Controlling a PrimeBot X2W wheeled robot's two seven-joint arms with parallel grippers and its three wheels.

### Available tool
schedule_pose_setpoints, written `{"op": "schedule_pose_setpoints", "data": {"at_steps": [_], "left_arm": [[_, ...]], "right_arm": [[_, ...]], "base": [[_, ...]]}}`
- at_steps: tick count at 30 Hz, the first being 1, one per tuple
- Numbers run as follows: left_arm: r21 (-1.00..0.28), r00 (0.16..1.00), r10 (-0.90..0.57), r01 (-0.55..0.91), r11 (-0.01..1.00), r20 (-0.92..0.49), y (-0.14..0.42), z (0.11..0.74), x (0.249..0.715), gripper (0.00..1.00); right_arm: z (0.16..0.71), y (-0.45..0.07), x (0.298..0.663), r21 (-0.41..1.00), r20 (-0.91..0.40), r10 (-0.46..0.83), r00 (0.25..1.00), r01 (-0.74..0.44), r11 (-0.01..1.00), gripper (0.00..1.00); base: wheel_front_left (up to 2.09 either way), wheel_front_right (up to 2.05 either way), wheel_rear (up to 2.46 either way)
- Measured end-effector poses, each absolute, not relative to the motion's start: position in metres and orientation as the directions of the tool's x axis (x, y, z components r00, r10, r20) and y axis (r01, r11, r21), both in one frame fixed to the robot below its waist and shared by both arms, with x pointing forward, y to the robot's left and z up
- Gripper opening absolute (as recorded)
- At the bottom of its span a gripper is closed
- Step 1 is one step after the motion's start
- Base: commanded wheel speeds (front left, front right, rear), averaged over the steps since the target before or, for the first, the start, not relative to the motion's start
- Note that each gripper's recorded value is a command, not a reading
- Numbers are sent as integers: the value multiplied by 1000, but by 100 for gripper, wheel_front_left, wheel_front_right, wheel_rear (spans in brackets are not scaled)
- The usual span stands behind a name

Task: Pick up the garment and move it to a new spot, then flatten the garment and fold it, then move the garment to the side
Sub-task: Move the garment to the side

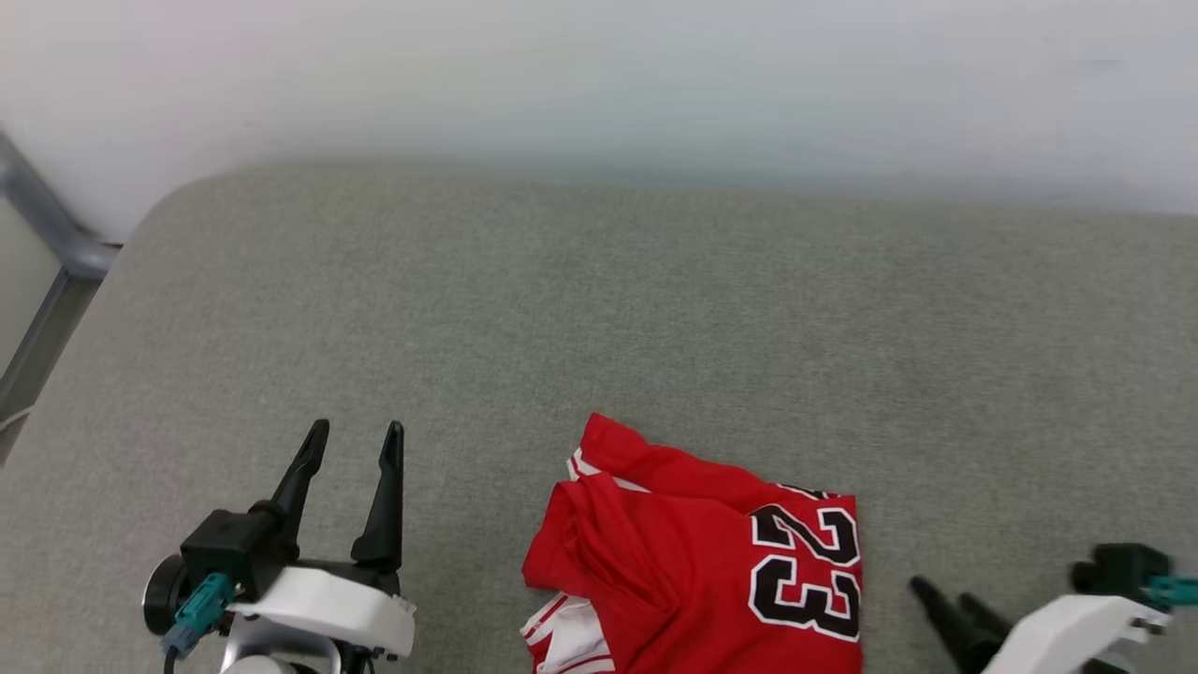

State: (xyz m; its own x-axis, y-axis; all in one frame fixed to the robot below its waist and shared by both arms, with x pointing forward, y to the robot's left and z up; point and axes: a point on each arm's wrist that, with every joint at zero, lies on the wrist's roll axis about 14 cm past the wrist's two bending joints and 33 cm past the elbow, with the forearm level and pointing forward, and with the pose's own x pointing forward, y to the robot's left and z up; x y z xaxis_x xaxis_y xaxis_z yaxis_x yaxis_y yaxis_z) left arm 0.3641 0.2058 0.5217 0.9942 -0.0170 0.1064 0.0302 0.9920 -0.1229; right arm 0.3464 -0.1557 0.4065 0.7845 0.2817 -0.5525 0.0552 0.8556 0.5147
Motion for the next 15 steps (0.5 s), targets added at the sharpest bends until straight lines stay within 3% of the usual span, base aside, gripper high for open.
{"op": "schedule_pose_setpoints", "data": {"at_steps": [6,14,15], "left_arm": [[-138,995,13,1,990,97,214,518,366,100],[-133,995,49,-38,990,82,227,513,366,100],[-136,995,50,-38,990,81,227,512,366,100]], "right_arm": [[382,-98,338,613,-629,487,606,1,790,100],[357,-68,331,634,-689,571,446,-10,773,100],[356,-66,330,632,-695,573,435,-13,775,80]], "base": [[0,0,0],[0,0,0],[0,0,0]]}}
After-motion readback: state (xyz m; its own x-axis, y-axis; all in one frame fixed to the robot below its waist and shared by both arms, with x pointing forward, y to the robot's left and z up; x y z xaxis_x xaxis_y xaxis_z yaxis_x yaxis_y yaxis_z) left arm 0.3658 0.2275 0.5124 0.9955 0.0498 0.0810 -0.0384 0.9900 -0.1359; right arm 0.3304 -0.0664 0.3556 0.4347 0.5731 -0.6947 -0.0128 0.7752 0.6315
